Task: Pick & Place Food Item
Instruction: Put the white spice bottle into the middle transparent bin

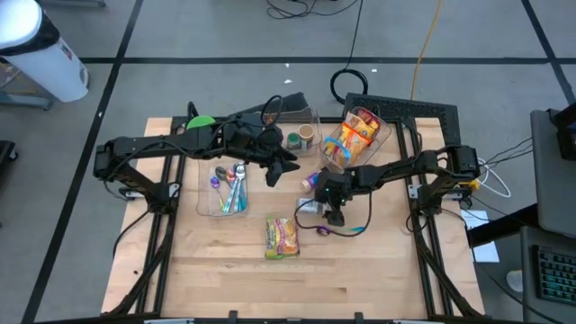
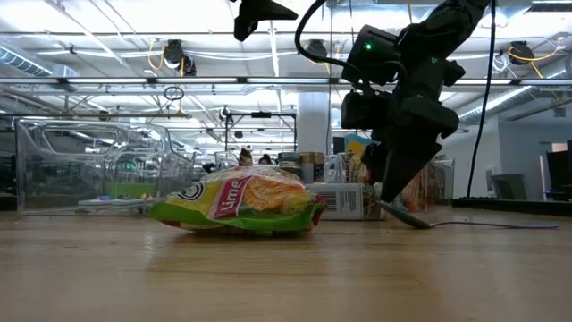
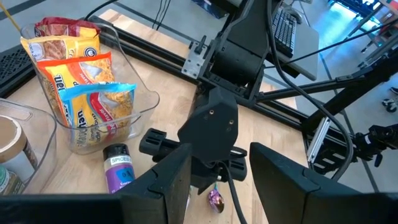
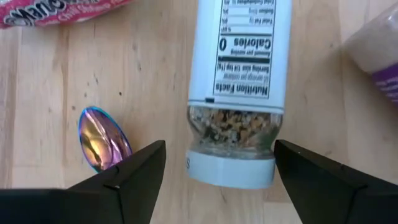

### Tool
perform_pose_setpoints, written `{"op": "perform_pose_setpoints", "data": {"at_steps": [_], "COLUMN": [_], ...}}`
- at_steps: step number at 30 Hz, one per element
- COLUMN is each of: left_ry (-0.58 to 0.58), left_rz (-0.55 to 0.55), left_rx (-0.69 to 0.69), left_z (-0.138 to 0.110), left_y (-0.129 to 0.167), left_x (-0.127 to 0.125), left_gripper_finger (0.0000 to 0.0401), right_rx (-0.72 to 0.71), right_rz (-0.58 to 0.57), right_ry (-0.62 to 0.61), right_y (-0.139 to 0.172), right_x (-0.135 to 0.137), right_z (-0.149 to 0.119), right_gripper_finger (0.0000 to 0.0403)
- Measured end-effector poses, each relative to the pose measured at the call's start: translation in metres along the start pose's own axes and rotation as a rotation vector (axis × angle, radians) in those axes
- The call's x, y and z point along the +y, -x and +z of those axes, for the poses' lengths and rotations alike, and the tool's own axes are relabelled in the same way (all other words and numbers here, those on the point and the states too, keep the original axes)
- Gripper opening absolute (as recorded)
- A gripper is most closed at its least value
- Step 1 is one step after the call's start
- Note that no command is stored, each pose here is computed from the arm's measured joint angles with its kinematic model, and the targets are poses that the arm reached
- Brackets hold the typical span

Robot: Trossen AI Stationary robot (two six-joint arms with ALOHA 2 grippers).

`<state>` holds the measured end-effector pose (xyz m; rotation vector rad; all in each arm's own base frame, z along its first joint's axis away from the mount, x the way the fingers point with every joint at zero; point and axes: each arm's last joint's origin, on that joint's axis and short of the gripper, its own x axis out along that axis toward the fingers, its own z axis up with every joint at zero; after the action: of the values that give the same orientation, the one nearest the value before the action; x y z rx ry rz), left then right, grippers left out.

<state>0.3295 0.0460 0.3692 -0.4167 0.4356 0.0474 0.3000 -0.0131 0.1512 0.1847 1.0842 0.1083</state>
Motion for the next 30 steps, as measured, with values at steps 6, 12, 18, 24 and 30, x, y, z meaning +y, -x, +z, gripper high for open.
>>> {"op": "perform_pose_setpoints", "data": {"at_steps": [6,12,18,24,30], "left_ry": [0.0,0.0,0.0,0.0,0.002], "left_rz": [0.0,0.0,0.0,0.0,0.003], "left_rx": [0.0,0.0,0.0,0.0,0.005], "left_z": [0.0,0.0,0.0,0.0,-0.0004], "left_y": [0.0,0.0,0.0,0.0,0.0], "left_x": [0.0001,0.0001,0.0001,0.0001,0.0004], "left_gripper_finger": [0.017,0.017,0.017,0.017,0.017], "right_rx": [-0.009,-0.01,-0.011,-0.013,-0.015], "right_rz": [-0.054,-0.056,-0.077,-0.077,-0.077], "right_ry": [0.0,-0.025,-0.026,-0.025,-0.024], "right_y": [0.0001,0.0001,0.0002,0.0006,0.0017], "right_x": [-0.0015,-0.0016,-0.0022,-0.0021,-0.0019], "right_z": [0.0008,0.0009,0.0009,0.0012,0.0014], "right_gripper_finger": [0.029,0.0277,0.0212,0.0191,0.0191]}}
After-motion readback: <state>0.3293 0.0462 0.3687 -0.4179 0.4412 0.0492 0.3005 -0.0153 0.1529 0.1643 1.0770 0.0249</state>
